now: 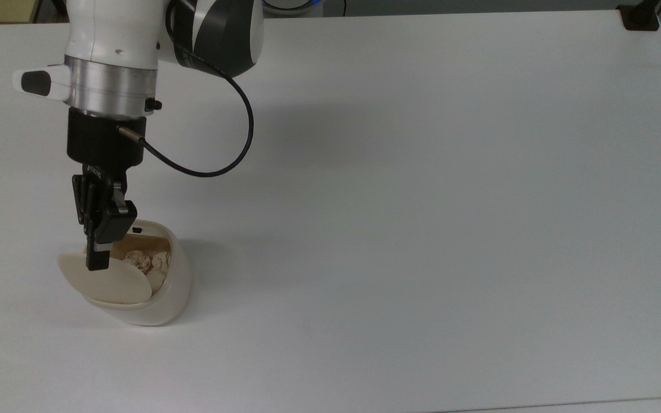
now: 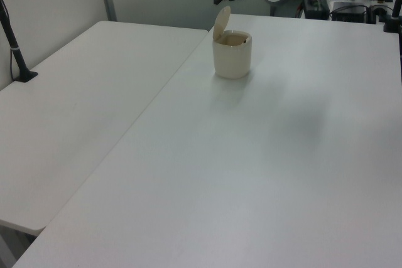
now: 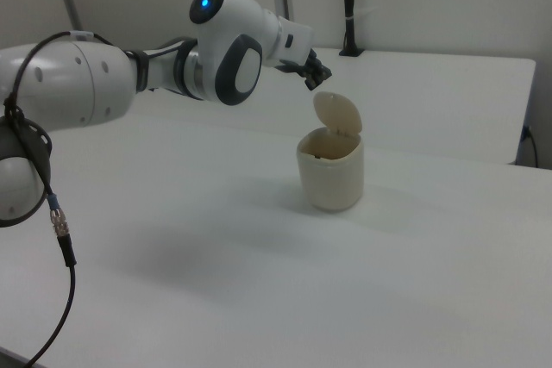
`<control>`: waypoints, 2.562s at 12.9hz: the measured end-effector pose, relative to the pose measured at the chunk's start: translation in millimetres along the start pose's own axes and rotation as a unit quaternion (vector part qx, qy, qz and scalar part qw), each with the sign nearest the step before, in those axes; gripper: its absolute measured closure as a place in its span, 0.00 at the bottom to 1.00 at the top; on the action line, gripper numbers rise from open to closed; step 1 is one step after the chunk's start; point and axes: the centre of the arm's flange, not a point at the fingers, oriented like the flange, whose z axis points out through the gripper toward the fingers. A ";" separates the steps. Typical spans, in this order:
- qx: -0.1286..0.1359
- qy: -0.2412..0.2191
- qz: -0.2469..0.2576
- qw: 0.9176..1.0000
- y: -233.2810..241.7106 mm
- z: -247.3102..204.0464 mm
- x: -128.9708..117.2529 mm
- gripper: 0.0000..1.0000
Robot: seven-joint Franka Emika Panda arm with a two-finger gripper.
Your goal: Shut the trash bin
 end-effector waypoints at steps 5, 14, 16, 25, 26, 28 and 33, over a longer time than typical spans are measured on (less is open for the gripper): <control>-0.004 0.007 0.006 1.000 14.4 11.4 4.7 0.99; -0.018 0.015 -0.021 1.000 21.5 10.2 7.5 0.99; -0.021 0.013 -0.023 0.999 23.9 10.0 5.3 0.99; -0.031 0.003 -0.044 0.999 32.3 16.7 -3.6 0.99; -0.036 -0.004 -0.056 0.998 37.5 18.1 -8.6 0.99; -0.042 -0.016 -0.072 0.996 45.1 15.5 -16.8 0.99; -0.054 -0.049 -0.111 0.991 65.1 5.7 -39.9 0.99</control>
